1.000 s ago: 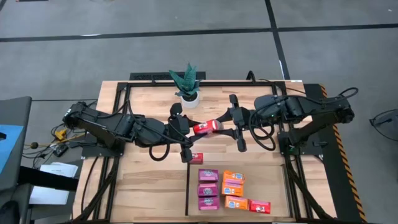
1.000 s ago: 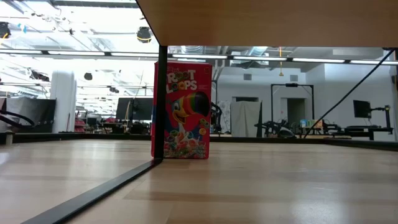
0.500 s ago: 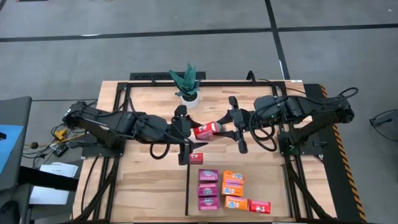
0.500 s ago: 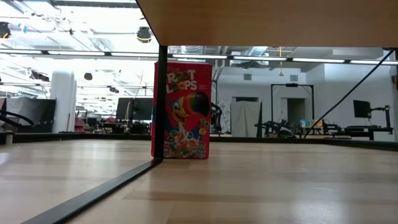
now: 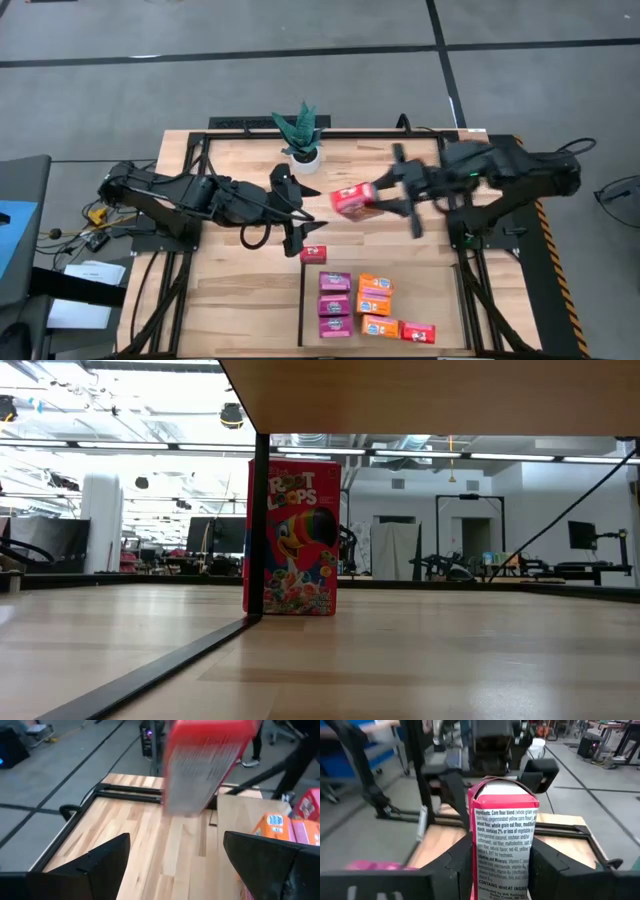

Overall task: Stack cereal on shelf
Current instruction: Put the red cereal box on the middle right shelf

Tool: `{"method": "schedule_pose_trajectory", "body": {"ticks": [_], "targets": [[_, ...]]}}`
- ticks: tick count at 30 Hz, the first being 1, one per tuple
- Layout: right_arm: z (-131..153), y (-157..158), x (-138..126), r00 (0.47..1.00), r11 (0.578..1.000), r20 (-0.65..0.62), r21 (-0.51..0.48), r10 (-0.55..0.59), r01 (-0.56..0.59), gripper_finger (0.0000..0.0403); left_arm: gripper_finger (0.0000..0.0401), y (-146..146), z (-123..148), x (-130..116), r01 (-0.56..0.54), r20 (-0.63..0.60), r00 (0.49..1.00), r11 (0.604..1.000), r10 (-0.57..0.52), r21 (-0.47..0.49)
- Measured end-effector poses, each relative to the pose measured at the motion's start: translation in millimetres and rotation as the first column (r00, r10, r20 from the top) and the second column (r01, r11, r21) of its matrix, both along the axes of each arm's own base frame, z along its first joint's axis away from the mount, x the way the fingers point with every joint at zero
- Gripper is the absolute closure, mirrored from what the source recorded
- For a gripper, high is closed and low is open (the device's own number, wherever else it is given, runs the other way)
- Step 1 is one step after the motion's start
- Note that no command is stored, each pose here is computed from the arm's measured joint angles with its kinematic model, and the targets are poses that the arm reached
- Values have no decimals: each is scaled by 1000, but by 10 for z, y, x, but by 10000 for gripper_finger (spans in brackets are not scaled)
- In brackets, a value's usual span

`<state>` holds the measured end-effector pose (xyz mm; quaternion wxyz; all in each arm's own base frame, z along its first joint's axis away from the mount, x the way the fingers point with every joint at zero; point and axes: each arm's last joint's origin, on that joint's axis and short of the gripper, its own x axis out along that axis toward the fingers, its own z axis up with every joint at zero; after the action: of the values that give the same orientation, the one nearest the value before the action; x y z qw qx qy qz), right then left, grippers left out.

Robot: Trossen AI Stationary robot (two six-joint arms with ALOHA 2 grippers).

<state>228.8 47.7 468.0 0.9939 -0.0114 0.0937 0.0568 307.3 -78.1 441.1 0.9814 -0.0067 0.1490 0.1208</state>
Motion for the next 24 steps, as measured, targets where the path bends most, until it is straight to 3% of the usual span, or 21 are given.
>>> {"method": "schedule_pose_trajectory", "body": {"ticks": [4, 9, 14, 24], "targets": [[71, 56, -476, 998, 995, -40, 95, 42, -38, 232, 88, 31, 64, -79, -33, 28, 999, 999, 34, -33], [-86, 222, -929, 998, 978, -67, 206, -12, 26, 244, 88, 41, 83, -89, -56, 40, 998, 998, 57, -23], [-432, 465, -1304, 996, 942, -66, 325, -60, 78, 253, 88, 43, 92, -87, -67, 51, 996, 998, 68, -23], [-1203, 1167, -1777, 961, 895, 100, 398, -260, 201, 244, 88, 60, 94, -91, -142, 73, 987, 988, 147, -68]]}}
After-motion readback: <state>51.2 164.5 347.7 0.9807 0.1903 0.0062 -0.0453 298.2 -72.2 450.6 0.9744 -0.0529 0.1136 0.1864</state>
